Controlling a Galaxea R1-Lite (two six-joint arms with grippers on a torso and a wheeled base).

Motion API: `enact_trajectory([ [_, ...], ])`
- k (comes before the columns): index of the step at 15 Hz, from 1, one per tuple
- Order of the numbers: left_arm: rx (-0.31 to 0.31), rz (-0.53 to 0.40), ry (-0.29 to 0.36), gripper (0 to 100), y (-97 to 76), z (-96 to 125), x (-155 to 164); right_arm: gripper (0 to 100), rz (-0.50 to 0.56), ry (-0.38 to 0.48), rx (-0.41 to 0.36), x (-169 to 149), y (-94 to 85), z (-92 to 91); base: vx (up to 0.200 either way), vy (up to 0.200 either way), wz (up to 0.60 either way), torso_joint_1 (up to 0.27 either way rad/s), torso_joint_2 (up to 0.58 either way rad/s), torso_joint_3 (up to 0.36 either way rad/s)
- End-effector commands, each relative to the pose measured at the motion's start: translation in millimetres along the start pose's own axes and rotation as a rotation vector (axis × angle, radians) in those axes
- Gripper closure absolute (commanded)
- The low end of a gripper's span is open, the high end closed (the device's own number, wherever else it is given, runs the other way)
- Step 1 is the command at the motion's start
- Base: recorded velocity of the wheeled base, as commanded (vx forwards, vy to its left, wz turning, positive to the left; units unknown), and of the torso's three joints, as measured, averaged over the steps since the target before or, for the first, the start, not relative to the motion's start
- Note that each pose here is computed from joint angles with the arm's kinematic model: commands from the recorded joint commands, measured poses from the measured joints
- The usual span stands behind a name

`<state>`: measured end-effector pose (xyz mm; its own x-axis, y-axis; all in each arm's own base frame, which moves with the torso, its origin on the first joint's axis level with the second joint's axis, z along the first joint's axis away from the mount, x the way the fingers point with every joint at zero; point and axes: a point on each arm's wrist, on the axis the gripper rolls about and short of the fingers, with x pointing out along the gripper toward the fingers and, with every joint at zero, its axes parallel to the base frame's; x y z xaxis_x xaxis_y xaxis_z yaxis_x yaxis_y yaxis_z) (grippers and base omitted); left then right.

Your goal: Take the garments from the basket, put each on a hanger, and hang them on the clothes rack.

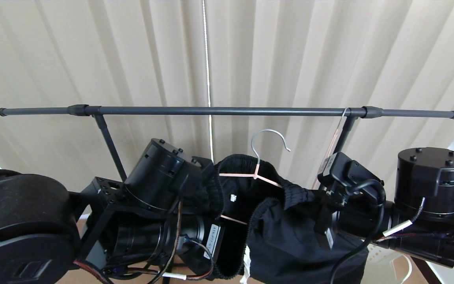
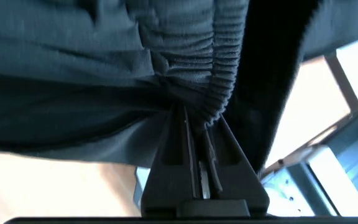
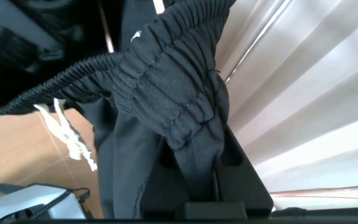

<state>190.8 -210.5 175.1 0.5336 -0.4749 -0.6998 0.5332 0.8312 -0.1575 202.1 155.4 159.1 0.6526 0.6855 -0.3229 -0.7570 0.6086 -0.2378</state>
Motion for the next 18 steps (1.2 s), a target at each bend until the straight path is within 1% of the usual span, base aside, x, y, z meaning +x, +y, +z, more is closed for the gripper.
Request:
enact_trajectory([
  [1,-0.001,0.014,0.015,100,0.5,-1,12,100,0.012,-0.013,-0.014,-5,4.7,1.9,0.000,0.000,0.00,0.000,0.00,0.000],
  [2,-0.001,0.018,0.008,100,0.2,0,14,100,0.022,-0.013,-0.040,-7,6.1,0.4,0.000,0.000,0.00,0.000,0.00,0.000],
  [3,-0.001,0.018,0.008,100,0.1,0,15,100,0.027,-0.013,-0.047,-8,6.5,-0.2,0.000,0.000,0.00,0.000,0.00,0.000],
  [6,-0.003,0.045,-0.032,100,-1.1,3,24,100,0.056,-0.038,-0.067,-14,13.1,3.4,0.000,0.000,0.00,0.000,0.00,0.000],
  [7,-0.004,0.055,-0.038,0,-1.1,3,26,100,0.062,-0.041,-0.070,-14,15.0,4.0,0.000,0.000,0.00,0.000,0.00,0.000],
  [9,0.004,0.056,-0.041,0,-3.0,1,24,100,0.064,-0.042,-0.070,-14,15.3,4.1,0.000,0.000,0.00,0.000,0.00,0.000],
  [11,0.016,0.042,-0.055,0,-5.3,-2,13,100,0.063,-0.040,-0.070,-14,14.9,3.9,0.000,0.000,0.00,0.000,0.00,0.000],
  [13,0.040,0.044,-0.069,0,-5.8,-12,-3,100,0.065,-0.034,-0.067,-11,14.9,3.1,0.000,0.000,0.00,0.000,0.00,0.000],
  [14,0.042,0.042,-0.071,0,-4.9,-14,-8,100,0.064,-0.032,-0.067,-11,14.5,2.9,0.000,0.000,0.00,0.000,0.00,0.000],
  [16,0.049,0.035,-0.094,0,-1.7,-19,-22,100,0.065,-0.030,-0.065,-9,13.7,2.3,0.000,0.000,0.00,0.000,0.00,0.000],
  [18,0.074,0.018,-0.124,0,-0.1,-23,-39,100,0.064,-0.028,-0.063,-9,13.4,1.9,0.000,0.000,0.00,0.000,0.00,0.000],
])
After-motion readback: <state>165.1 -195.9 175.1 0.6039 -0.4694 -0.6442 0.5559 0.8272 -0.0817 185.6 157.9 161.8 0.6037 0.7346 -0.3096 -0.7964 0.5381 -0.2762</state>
